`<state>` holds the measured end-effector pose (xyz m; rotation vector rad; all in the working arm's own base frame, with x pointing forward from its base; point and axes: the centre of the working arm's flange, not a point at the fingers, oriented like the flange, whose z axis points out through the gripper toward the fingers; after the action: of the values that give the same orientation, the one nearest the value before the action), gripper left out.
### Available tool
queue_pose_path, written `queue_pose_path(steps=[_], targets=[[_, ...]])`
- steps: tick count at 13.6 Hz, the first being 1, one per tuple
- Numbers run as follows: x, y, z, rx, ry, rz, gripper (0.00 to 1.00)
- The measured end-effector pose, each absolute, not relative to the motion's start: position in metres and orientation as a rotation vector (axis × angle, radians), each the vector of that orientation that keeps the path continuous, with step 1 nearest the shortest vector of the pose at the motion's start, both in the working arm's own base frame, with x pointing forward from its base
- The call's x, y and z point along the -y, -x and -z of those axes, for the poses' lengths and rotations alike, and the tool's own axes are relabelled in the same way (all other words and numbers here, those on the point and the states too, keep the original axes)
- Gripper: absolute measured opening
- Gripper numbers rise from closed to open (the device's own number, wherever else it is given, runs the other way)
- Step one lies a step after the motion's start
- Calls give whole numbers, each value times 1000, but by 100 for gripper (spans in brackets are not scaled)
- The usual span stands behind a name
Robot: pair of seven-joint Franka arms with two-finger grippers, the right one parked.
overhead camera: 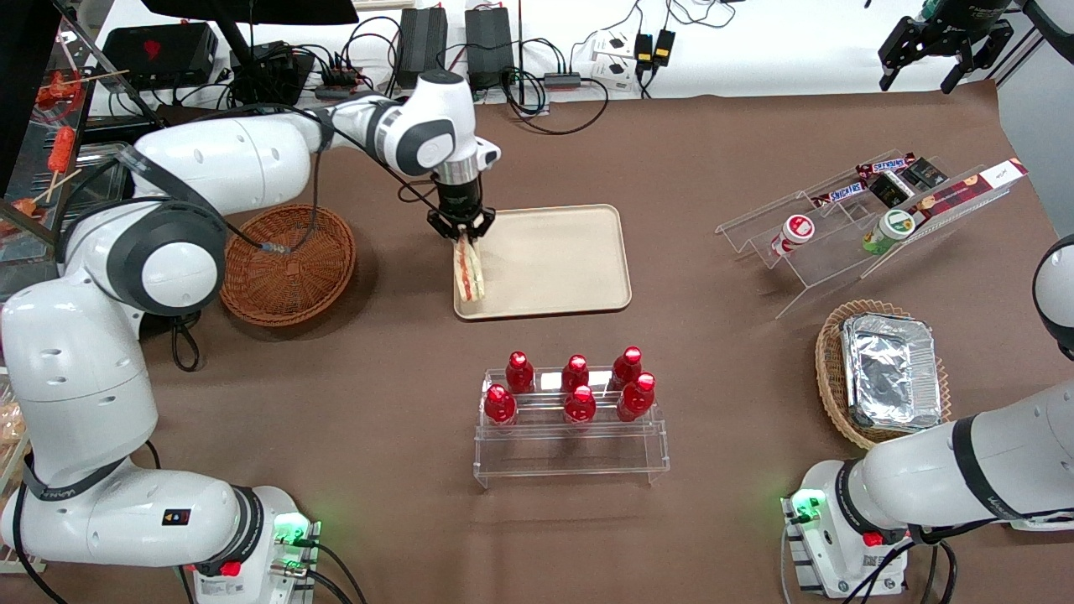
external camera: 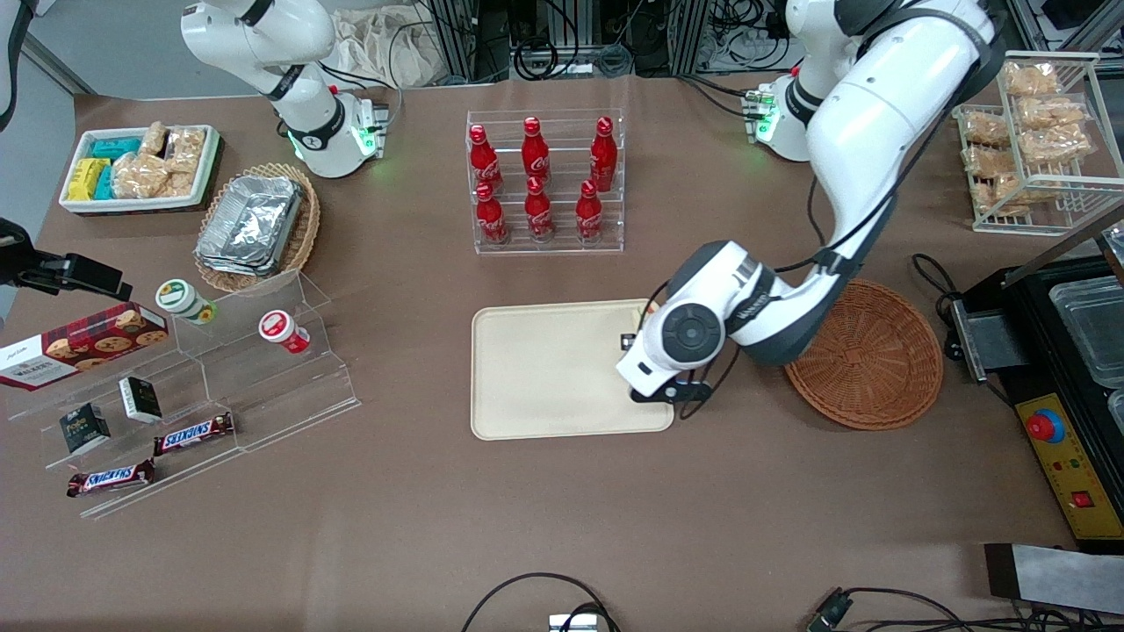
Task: Place sandwich from basket to tray
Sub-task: 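Carry the sandwich with the left gripper over the beige tray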
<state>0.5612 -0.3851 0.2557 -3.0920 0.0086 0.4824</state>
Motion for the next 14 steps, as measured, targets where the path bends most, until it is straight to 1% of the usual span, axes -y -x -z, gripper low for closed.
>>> queue_pose_path(steps=[3,4,5,7,8,9,11,12,14], targets=[[388,-558,-243,-7,3079,-504,19],[386,-560,-242,-1,3078,-505,25],[386,-561,-242,3,3080,-503,33],[386,-564,-246,9,3086,-493,56],[386,-566,-248,12,3089,-489,64],[385,-568,-251,18,3093,-481,75],[383,-576,-267,49,3097,-456,96],[381,-580,-283,103,3095,-429,100],[370,-589,-327,243,3078,-332,100]])
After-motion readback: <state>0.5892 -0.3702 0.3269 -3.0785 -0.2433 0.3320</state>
